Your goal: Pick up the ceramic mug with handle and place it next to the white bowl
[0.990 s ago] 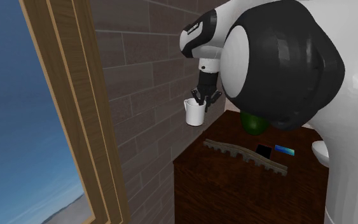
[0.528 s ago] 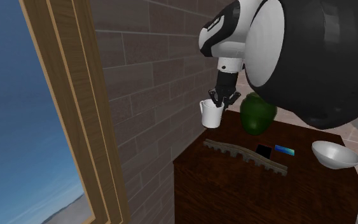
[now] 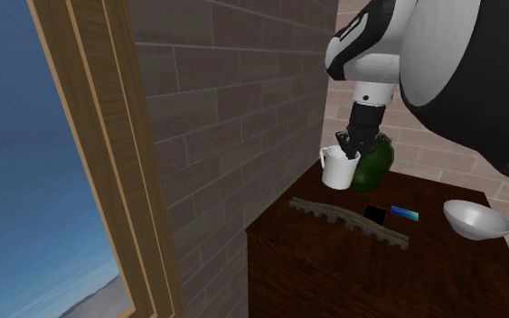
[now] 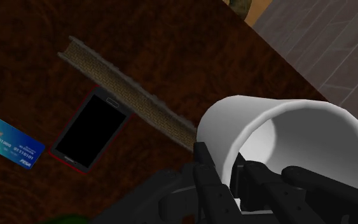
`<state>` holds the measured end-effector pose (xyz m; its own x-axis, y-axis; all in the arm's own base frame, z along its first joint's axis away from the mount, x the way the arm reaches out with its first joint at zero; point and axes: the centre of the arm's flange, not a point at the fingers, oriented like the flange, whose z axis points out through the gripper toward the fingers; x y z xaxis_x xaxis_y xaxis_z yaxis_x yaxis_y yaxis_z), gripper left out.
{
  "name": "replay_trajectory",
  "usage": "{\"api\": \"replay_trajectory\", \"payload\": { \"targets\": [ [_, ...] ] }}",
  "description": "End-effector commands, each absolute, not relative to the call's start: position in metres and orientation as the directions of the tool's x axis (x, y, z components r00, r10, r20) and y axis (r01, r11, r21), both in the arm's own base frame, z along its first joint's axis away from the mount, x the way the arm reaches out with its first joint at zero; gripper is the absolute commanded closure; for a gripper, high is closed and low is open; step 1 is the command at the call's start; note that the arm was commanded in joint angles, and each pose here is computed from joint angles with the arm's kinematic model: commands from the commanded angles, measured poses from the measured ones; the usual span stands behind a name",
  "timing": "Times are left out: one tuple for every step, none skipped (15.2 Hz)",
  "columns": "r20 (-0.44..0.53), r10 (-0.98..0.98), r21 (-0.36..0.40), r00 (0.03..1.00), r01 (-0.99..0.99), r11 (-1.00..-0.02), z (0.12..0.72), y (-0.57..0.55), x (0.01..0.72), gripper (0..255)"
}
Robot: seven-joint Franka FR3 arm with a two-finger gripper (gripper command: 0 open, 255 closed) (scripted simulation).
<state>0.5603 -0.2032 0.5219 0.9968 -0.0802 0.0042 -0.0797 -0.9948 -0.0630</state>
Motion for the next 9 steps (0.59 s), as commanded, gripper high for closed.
{"api": "replay_trajectory", "payload": {
  "targets": [
    [0.004, -0.079, -0.063, 0.997, -0.078, -0.995, 0.521, -0.226, 0.547, 255],
    [0.004, -0.079, -0.063, 0.997, -0.078, -0.995, 0.521, -0.238, 0.54, 255],
    [0.004, -0.079, -0.063, 0.997, -0.078, -0.995, 0.521, -0.249, 0.533, 255],
    [0.004, -0.079, -0.063, 0.997, -0.078, -0.995, 0.521, -0.26, 0.526, 255],
    [0.004, -0.079, -0.063, 0.997, -0.078, -0.995, 0.521, -0.271, 0.52, 255],
    [0.004, -0.079, -0.063, 0.997, -0.078, -0.995, 0.521, -0.283, 0.513, 255],
    [0.004, -0.079, -0.063, 0.997, -0.078, -0.995, 0.521, -0.294, 0.506, 255],
    [0.004, -0.079, -0.063, 0.997, -0.078, -0.995, 0.521, -0.305, 0.499, 255],
    [0.004, -0.079, -0.063, 0.997, -0.078, -0.995, 0.521, -0.317, 0.492, 255]
  ]
}}
